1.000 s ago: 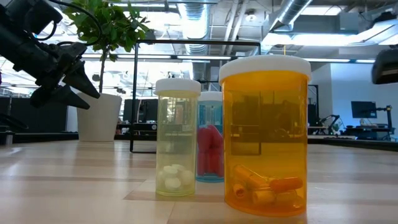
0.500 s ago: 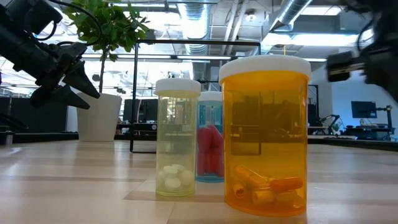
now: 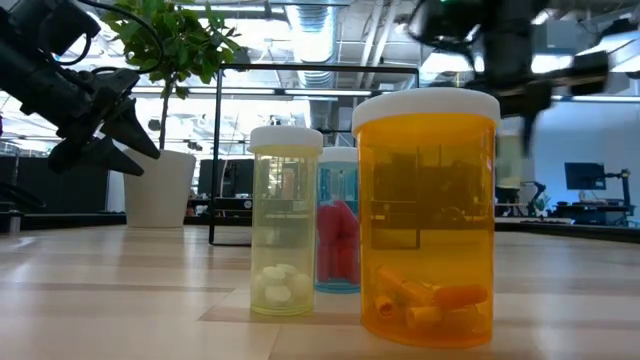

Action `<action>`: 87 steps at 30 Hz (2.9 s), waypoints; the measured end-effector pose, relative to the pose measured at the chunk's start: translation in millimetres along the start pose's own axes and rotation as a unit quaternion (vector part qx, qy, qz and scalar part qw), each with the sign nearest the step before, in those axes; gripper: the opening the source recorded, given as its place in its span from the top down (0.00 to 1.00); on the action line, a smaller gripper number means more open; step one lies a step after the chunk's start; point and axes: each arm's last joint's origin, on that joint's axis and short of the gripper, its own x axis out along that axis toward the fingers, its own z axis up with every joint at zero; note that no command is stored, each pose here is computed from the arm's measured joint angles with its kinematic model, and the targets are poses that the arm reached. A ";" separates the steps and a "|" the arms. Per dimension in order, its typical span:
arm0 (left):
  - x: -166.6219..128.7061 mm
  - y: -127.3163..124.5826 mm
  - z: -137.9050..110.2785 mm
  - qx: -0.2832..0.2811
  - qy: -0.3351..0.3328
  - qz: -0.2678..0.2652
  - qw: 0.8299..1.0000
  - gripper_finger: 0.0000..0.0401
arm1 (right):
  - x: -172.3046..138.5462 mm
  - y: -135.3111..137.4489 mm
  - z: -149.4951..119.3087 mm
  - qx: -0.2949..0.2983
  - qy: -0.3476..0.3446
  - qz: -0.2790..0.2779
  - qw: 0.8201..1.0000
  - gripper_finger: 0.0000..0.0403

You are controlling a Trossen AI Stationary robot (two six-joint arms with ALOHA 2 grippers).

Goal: Pick and place medicine bottles onto shelf by color
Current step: Put the yellow pill bottle on the shelf

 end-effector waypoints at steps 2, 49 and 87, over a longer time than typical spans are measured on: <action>0.0 0.6 -0.5 0.002 0.002 0.003 1.000 0.47 | -4.0 17.3 3.3 -0.006 -0.001 0.006 1.000 0.70; 0.0 1.3 -1.0 0.004 0.005 0.006 1.000 0.47 | 13.6 210.1 -30.2 -0.488 -0.009 -0.059 0.871 0.67; 0.0 1.3 -0.9 0.004 0.004 0.006 1.000 0.47 | 7.6 221.0 -32.6 -0.722 -0.078 -0.092 0.681 0.66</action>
